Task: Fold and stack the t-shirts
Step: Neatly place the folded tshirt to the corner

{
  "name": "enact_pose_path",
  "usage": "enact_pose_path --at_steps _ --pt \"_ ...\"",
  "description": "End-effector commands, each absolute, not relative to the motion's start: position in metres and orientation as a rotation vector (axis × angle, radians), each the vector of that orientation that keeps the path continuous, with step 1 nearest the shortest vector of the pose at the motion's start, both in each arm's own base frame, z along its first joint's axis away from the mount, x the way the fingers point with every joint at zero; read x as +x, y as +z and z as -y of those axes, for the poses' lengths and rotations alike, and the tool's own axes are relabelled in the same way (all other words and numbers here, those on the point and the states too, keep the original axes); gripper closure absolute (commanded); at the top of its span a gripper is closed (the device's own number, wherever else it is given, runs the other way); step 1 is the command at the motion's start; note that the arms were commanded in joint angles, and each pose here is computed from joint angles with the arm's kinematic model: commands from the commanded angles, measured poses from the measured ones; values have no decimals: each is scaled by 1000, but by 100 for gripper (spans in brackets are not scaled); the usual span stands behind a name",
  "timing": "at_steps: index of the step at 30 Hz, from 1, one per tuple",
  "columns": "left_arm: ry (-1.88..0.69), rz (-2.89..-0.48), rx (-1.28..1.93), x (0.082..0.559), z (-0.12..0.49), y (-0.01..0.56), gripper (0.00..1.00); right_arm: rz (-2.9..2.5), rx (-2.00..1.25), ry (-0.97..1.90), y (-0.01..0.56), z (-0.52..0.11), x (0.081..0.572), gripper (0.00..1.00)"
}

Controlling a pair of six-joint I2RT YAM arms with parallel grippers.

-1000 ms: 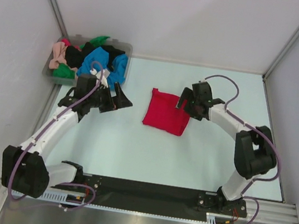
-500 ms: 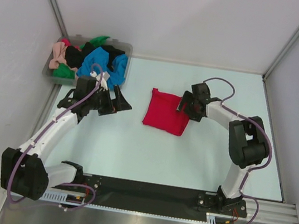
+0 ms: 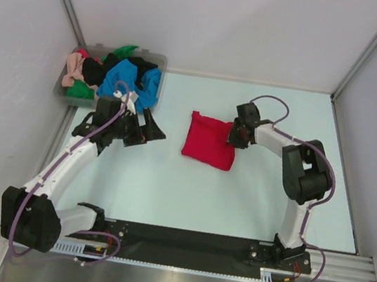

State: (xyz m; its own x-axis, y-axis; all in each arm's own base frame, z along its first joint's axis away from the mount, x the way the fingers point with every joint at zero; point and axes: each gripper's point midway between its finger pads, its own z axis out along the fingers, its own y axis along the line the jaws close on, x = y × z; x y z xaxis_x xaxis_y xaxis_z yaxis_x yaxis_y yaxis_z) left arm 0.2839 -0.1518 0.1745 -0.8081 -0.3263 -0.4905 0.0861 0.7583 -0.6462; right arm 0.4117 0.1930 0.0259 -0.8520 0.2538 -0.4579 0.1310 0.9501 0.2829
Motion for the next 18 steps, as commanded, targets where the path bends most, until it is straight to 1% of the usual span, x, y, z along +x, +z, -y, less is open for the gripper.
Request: enact_pose_path --at_steps 1,2,5,6,12,15,16,18 --pt "-908 -2299 -146 285 151 192 0 -2604 219 238 15 -185 422 72" --pt "-903 -2292 -142 286 151 194 0 -2608 211 220 13 -181 423 84" --pt "-886 -2289 -131 288 149 197 0 -2594 200 211 20 -168 436 98" --pt "-881 -2291 -126 289 149 197 0 -2581 221 209 23 -159 445 100" --pt "-872 -2263 -35 300 152 210 0 -2555 218 191 27 -121 472 100" --pt "-836 -2239 29 307 150 220 0 -2524 197 181 33 -94 496 100" --pt "-816 -2232 36 309 148 223 0 -2505 201 171 34 -86 512 100" --pt "-780 -2209 40 315 145 235 0 -2504 203 169 30 -57 526 100"
